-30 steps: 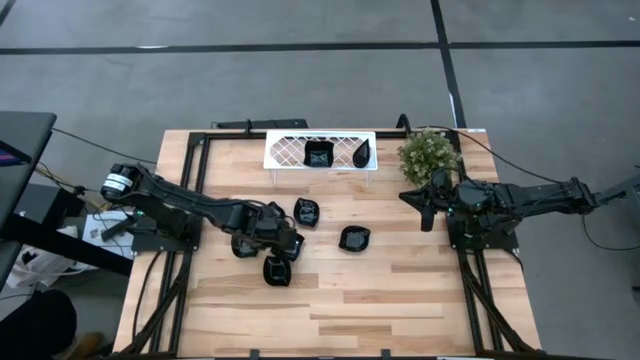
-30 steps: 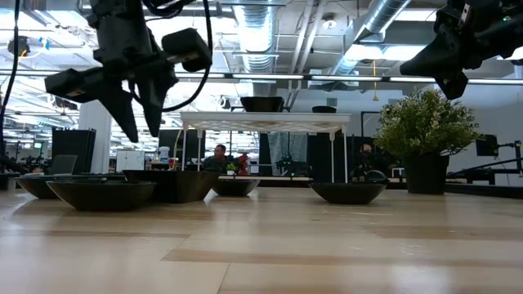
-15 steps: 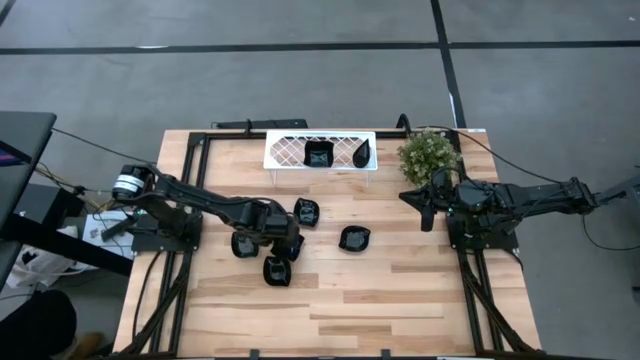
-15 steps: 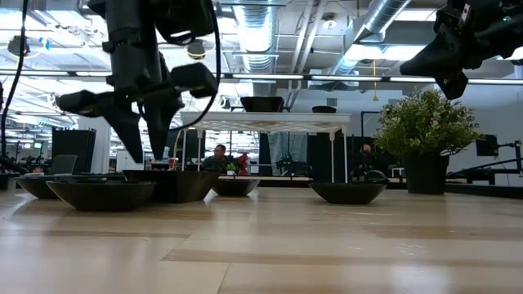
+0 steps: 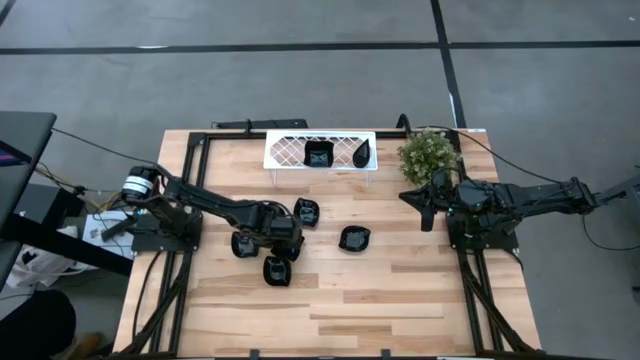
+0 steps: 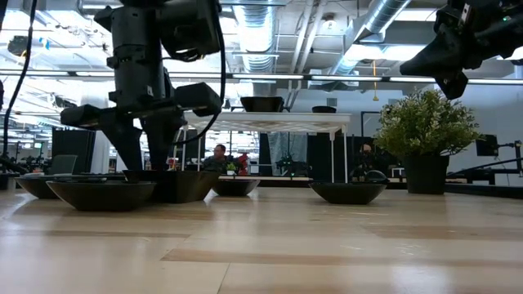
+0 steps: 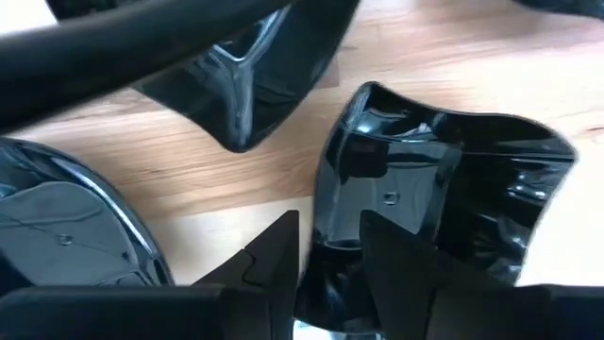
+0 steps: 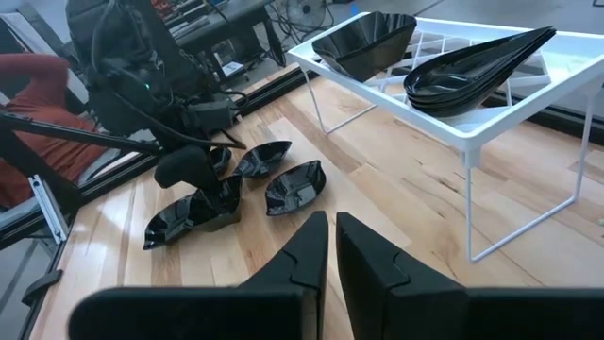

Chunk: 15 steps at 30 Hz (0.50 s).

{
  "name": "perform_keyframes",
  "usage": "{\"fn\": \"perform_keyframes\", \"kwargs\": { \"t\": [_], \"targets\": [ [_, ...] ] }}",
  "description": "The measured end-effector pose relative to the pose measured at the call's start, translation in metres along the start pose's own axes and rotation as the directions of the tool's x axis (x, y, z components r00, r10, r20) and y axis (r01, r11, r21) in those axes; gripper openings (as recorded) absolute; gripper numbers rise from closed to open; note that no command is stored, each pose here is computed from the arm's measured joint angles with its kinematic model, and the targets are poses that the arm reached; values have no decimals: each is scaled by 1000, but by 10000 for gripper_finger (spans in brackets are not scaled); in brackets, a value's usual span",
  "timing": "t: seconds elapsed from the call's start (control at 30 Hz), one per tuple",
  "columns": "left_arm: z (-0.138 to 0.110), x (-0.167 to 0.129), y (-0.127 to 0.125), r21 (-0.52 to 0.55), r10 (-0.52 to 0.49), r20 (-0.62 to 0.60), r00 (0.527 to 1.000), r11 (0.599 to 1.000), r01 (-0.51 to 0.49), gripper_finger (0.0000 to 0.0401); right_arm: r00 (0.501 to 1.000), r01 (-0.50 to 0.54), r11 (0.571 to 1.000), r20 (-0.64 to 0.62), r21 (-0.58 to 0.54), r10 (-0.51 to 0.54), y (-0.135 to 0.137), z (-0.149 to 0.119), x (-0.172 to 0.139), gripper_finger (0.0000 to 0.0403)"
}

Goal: Pick & Place Mini shaped plates
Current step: Stack the distorted square plate on top of the distorted square plate on the shelf

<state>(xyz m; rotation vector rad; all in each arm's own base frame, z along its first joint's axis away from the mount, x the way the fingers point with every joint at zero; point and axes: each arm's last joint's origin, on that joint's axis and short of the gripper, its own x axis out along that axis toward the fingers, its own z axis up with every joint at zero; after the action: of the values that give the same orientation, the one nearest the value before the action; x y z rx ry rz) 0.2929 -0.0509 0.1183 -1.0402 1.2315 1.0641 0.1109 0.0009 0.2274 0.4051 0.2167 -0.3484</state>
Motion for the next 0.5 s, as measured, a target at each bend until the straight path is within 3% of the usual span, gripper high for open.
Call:
{"fn": "perform_keyframes", "kwargs": {
  "t": [0.5],
  "targets": [
    [1,-2,0,-1,-13,25,1000,1000,13,115,1000,0,1000,0,0,0,0,0,0,21]
  ]
}}
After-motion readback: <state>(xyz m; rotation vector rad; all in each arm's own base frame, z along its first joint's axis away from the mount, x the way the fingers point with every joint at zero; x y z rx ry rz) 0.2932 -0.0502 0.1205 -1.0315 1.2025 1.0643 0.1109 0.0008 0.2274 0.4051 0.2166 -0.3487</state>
